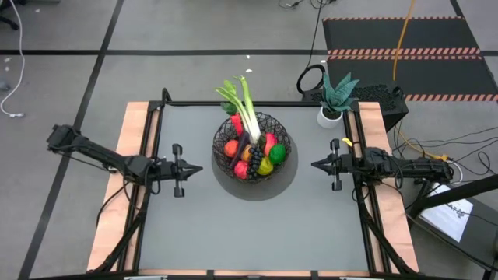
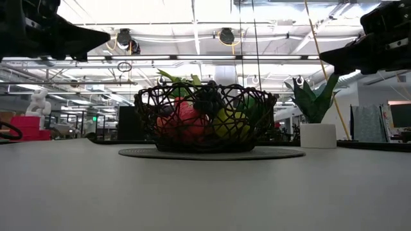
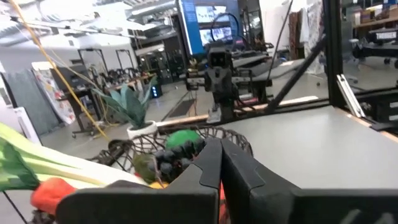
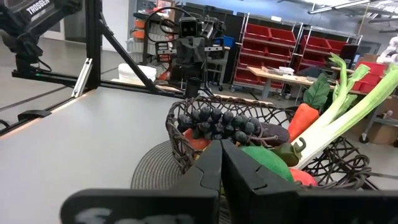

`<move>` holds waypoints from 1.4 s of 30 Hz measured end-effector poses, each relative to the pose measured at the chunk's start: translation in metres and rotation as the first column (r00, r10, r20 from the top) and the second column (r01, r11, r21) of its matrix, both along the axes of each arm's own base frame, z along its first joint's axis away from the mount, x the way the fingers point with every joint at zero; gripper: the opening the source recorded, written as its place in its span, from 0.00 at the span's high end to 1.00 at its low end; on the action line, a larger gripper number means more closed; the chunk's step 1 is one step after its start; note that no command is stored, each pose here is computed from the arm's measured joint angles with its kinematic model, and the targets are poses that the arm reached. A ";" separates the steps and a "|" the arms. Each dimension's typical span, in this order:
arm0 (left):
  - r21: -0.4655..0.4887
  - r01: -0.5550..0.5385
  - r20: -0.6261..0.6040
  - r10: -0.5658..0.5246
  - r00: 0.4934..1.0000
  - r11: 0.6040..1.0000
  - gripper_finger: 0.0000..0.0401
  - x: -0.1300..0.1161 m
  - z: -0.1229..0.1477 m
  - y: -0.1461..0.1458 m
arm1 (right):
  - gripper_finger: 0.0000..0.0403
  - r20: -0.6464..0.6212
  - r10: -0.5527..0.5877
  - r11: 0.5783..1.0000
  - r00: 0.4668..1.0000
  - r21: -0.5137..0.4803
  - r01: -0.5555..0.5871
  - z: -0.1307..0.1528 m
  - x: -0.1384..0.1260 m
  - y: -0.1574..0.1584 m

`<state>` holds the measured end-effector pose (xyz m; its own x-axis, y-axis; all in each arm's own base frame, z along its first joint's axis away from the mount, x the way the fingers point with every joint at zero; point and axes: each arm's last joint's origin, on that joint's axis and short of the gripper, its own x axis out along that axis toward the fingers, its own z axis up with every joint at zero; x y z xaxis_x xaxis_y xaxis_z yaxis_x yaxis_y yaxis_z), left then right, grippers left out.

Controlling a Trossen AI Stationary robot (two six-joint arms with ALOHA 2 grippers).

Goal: Build produce basket
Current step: Return to Home Position

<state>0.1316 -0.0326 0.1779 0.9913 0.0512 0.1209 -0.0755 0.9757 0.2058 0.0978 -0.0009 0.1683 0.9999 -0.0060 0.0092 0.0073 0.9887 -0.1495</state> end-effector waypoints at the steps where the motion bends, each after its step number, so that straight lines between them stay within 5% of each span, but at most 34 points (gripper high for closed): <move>1: 0.002 -0.004 0.008 0.004 1.000 1.000 0.99 -0.001 0.001 0.001 | 1.00 0.000 0.000 1.000 1.000 0.000 0.000 0.000 0.000 0.000; 42: 0.013 0.030 -0.066 -0.029 0.997 0.999 0.99 -0.023 -0.004 0.018 | 1.00 0.002 -0.002 1.000 1.000 0.000 0.002 0.000 0.000 0.000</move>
<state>0.1088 -0.0147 0.1743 0.9982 0.0205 0.0560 -0.0325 0.9743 0.2229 0.0978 -0.0009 0.1685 0.9999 -0.0076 0.0115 0.0093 0.9887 -0.1495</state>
